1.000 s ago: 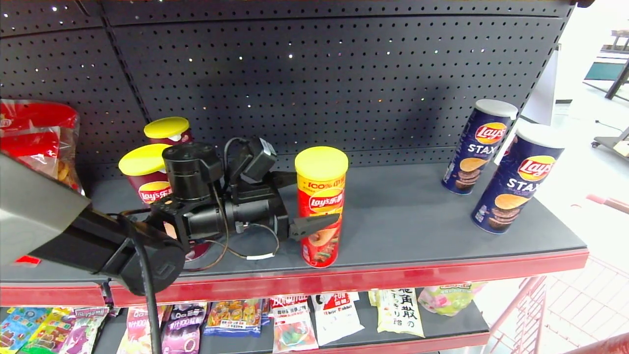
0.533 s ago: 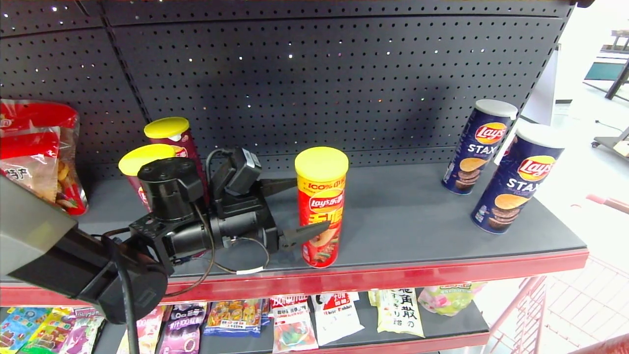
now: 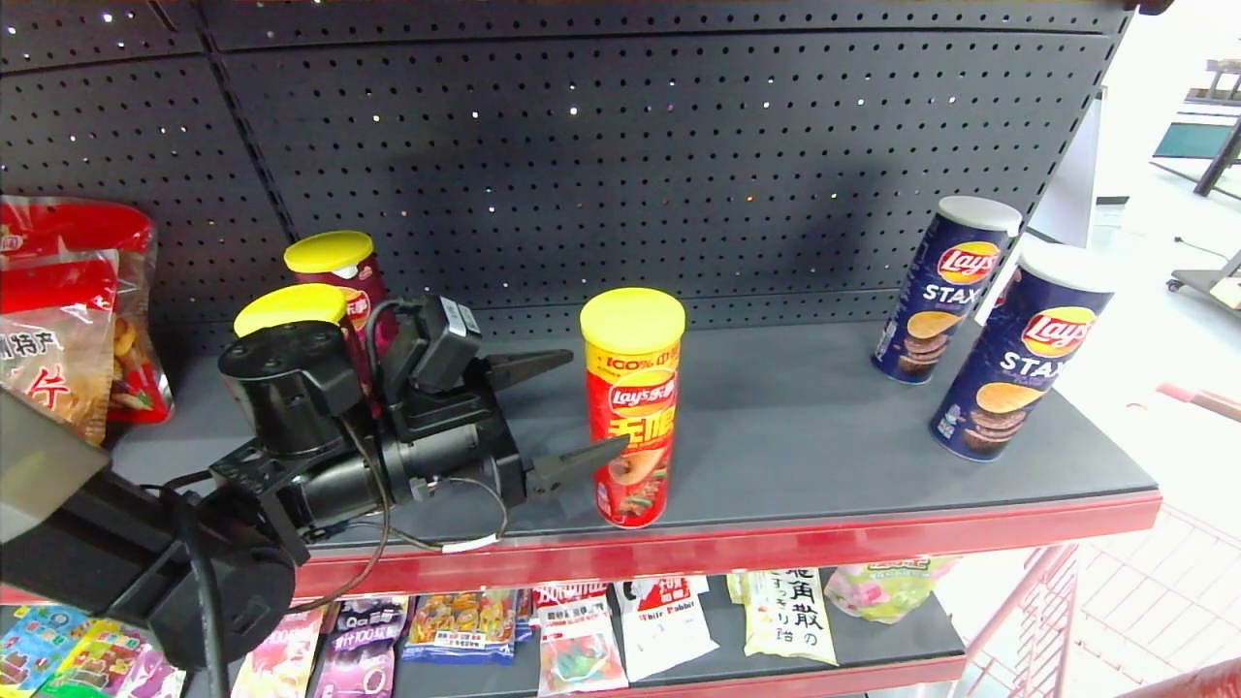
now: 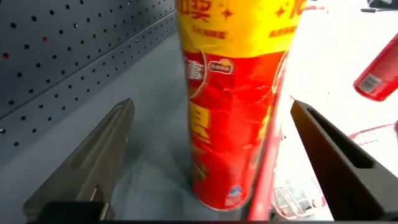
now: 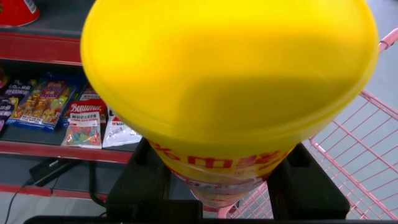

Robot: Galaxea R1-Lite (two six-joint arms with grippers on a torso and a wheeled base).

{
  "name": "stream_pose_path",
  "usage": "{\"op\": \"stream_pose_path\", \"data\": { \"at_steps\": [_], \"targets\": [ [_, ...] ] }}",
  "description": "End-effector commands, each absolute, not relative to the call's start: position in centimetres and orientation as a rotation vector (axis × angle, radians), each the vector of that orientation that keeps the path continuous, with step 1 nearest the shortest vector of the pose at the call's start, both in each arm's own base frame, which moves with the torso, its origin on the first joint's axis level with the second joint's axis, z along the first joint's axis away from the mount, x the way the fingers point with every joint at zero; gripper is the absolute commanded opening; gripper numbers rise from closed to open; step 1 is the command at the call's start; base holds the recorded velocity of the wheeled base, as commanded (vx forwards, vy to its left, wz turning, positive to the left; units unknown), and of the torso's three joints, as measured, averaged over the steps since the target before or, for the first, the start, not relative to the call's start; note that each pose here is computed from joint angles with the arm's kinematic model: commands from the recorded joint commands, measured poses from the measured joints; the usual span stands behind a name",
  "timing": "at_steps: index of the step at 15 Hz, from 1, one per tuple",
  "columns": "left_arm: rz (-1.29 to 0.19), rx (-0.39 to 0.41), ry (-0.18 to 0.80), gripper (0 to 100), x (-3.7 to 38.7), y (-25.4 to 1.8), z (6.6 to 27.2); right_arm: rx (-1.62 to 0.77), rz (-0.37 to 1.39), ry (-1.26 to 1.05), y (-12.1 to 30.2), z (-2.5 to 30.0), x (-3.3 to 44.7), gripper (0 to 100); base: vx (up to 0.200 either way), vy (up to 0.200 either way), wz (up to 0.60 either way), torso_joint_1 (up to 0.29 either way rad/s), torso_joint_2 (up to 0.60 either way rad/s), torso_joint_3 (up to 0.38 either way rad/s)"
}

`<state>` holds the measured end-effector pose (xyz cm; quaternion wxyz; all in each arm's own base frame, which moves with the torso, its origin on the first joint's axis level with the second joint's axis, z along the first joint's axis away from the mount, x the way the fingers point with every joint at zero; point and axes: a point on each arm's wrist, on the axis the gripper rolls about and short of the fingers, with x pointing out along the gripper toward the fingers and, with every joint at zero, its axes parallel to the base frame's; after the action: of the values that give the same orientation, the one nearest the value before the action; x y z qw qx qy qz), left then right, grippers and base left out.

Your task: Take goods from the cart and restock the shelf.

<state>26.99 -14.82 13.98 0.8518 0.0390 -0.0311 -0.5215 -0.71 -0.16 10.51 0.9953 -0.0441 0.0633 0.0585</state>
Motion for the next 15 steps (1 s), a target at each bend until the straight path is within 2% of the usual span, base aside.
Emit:
{"op": "stream_pose_path", "data": {
  "at_steps": [1, 3, 10, 13, 15],
  "targets": [
    [-1.096, 0.082, -0.087, 100, 26.1, -14.4, 14.8, -0.089, 0.117, 0.126, -0.2, 10.5, -0.7, 0, 0.0, 0.0, 0.0, 0.0, 0.0, 0.0],
    [-1.095, 0.083, -0.099, 100, 25.4, -14.1, 15.3, -0.089, 0.114, 0.127, -0.2, 10.5, -0.7, 0, 0.0, 0.0, 0.0, 0.0, 0.0, 0.0],
    [-1.067, 0.074, -0.038, 100, 20.8, -11.5, 14.8, -0.092, 0.133, 0.149, -0.1, 10.6, -0.5, 0, 0.0, 0.0, 0.0, 0.0, 0.0, 0.0],
    [-1.057, 0.076, -0.029, 100, 17.9, -10.0, 14.7, -0.097, 0.148, 0.187, 0.1, 13.0, 0.8, 0, 0.0, 0.0, 0.0, 0.0, 0.0, 0.0],
    [-0.997, 0.076, -0.025, 100, 15.9, -8.9, 14.6, -0.107, 0.143, 0.213, 0.3, 15.4, 2.3, 0, 0.0, 0.0, 0.0, 0.0, 0.0, 0.0]
  ]
}}
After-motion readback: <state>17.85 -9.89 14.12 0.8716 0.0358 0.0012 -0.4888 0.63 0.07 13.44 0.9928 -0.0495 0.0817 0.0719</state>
